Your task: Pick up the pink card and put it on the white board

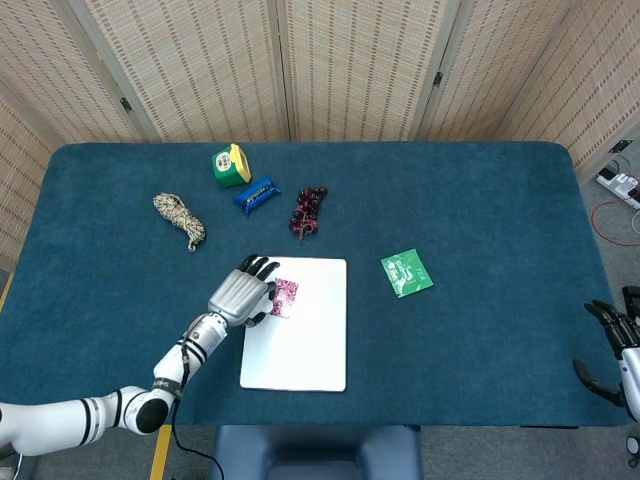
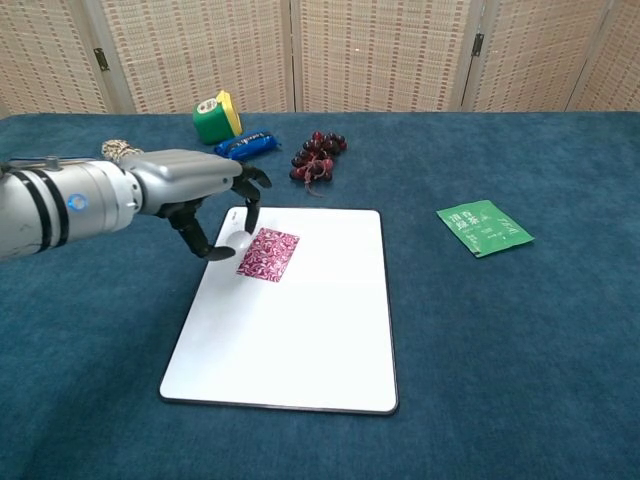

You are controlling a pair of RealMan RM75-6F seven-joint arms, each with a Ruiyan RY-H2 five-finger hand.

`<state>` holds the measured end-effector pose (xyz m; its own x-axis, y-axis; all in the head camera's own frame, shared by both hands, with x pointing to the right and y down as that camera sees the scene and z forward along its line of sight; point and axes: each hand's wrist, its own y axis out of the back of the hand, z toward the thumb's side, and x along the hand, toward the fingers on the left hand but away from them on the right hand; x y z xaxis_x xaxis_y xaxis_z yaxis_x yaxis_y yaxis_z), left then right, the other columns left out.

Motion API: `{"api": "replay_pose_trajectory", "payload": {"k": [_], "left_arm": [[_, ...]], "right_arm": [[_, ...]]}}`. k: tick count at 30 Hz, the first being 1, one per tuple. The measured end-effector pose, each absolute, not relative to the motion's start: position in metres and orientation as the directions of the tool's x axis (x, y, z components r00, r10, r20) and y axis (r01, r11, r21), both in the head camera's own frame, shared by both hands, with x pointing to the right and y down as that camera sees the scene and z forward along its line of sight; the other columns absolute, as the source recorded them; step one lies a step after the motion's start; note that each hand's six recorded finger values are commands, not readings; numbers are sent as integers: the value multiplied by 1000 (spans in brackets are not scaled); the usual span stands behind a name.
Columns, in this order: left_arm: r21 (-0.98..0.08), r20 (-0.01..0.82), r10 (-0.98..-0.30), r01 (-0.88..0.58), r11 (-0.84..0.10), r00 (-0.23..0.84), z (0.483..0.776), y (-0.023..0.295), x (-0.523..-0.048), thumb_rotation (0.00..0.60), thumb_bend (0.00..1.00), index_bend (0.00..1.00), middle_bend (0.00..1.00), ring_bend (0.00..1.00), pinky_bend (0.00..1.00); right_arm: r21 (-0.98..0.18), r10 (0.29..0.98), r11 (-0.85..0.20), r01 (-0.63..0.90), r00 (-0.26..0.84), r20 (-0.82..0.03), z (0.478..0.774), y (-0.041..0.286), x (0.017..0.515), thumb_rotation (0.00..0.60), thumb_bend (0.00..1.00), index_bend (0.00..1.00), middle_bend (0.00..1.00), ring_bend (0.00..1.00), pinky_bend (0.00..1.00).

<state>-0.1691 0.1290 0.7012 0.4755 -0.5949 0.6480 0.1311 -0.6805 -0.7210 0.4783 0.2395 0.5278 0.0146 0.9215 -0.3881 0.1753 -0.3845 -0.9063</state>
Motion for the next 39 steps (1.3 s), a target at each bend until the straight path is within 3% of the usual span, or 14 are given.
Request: {"api": "replay_pose_trajectory", "payload": {"k": [17,19,24,27,32,39], "left_arm": [[-700,681,-578,168,-694,450,721,117,-126,600,401,432,116,9,0],[-695,688,-577,171,-698,439,723,117,-126,600,400,376,116,8,0],[-681,708,-580,172,-712,404,728,116,-134,600,397,114,115,5,0],[-678,708,-583,153,-719,398,725,116,-140,600,396,71,113,4,0],[-702,684,-635,86,-707,358,713,110,-171,600,396,101,114,4,0],[-770,610,-761,-63,-635,221,680,106,-261,600,398,120,113,4,0]], "right_arm": [[-907,922,-382,178,8,-386,527,239,482,600,351,126,166,180,0],[-907,922,-381,179,5,-386,526,240,483,600,351,125,166,179,0],[-908,923,-377,180,-1,-384,525,242,485,600,351,126,166,179,0],[-909,924,-376,180,-2,-382,525,242,485,600,351,126,166,179,0],[-910,925,-373,180,-4,-380,524,243,487,600,351,126,166,179,0],[-907,923,-380,182,16,-384,528,238,483,600,351,125,166,179,0]]}}
